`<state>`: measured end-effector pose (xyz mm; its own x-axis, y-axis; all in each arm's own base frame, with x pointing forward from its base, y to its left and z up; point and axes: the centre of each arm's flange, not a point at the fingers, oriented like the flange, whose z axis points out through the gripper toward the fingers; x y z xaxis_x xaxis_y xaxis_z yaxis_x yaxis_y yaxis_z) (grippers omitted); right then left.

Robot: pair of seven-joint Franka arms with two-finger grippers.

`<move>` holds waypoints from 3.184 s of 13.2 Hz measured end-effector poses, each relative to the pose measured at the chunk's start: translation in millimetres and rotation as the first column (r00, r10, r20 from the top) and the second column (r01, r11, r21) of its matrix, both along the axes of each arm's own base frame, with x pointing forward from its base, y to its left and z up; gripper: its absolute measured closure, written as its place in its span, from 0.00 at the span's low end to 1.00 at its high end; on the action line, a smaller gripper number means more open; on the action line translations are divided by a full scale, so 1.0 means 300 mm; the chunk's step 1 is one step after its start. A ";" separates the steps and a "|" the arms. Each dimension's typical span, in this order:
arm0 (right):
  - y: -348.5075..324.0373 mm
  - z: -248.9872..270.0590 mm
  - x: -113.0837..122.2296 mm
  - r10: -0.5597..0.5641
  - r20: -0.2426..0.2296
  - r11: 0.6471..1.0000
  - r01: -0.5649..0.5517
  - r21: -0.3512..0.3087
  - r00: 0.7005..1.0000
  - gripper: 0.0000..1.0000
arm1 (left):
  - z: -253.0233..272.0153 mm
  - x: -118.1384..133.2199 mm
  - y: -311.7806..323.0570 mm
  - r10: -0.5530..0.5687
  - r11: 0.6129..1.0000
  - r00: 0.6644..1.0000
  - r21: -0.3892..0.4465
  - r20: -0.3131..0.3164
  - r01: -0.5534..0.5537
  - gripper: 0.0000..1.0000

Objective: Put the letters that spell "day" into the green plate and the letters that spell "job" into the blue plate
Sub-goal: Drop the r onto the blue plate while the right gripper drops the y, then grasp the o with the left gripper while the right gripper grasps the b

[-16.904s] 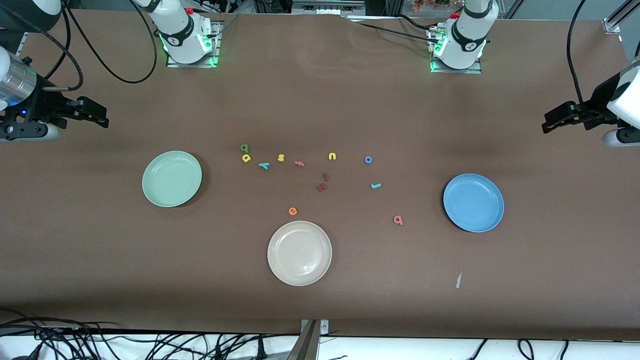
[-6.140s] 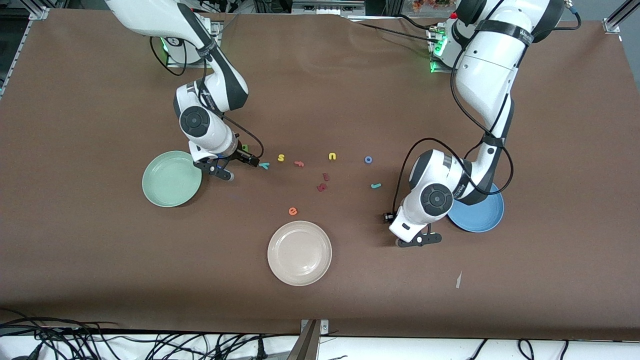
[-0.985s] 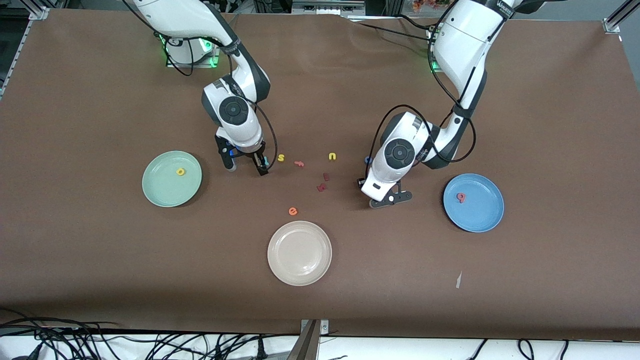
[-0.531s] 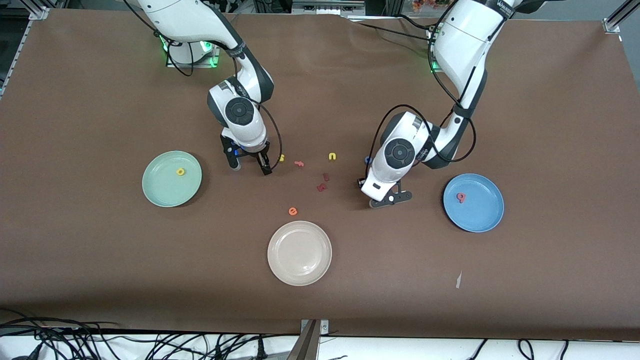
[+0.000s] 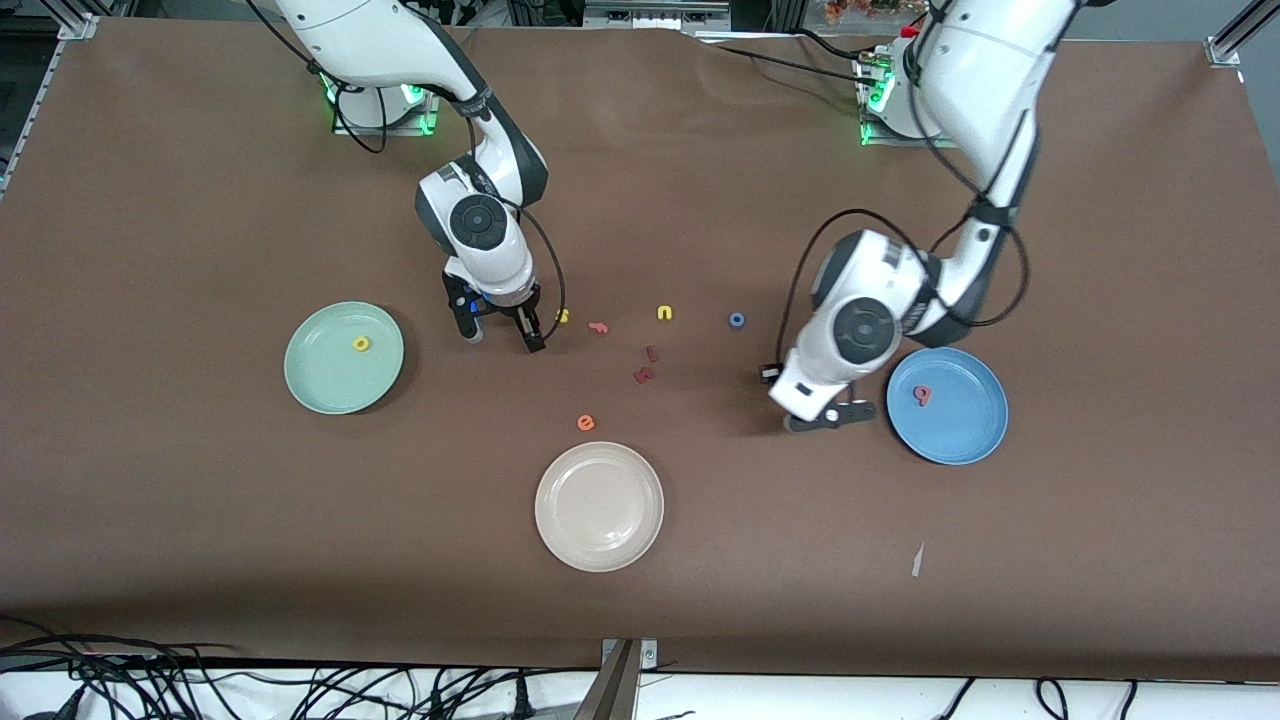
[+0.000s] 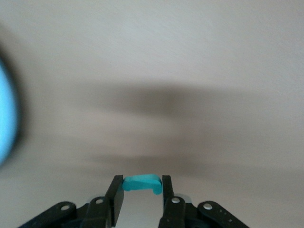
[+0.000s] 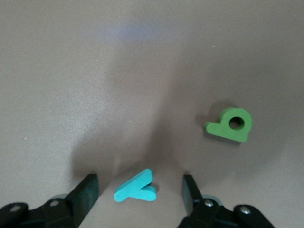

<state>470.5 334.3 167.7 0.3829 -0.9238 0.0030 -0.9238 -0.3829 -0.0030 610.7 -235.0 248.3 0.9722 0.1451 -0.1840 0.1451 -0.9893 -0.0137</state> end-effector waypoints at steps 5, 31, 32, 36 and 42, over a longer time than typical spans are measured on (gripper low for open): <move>0.003 0.008 0.005 -0.001 0.008 1.000 0.001 0.006 1.000 0.58 | 0.030 0.088 0.521 -0.150 0.989 0.988 -0.017 -0.025 0.149 0.63; -0.721 0.192 0.226 0.235 -0.204 0.964 -0.254 -0.075 0.950 0.10 | -0.202 -0.451 -0.361 0.059 0.998 0.997 0.021 0.048 -0.060 0.05; -0.677 0.187 0.212 0.224 -0.204 0.967 -0.243 -0.073 0.953 0.01 | -0.219 -0.453 -0.361 0.065 0.998 0.997 0.023 0.048 -0.066 0.05; -0.435 0.183 0.138 0.116 -0.183 0.991 -0.127 -0.050 0.976 0.01 | -0.261 -0.477 -0.381 0.068 0.997 0.997 0.024 0.035 -0.069 0.19; -0.250 0.046 -0.084 0.070 -0.138 0.997 -0.071 -0.005 0.988 0.00 | -0.257 -0.493 -0.410 0.070 0.997 0.997 0.022 0.039 -0.070 0.50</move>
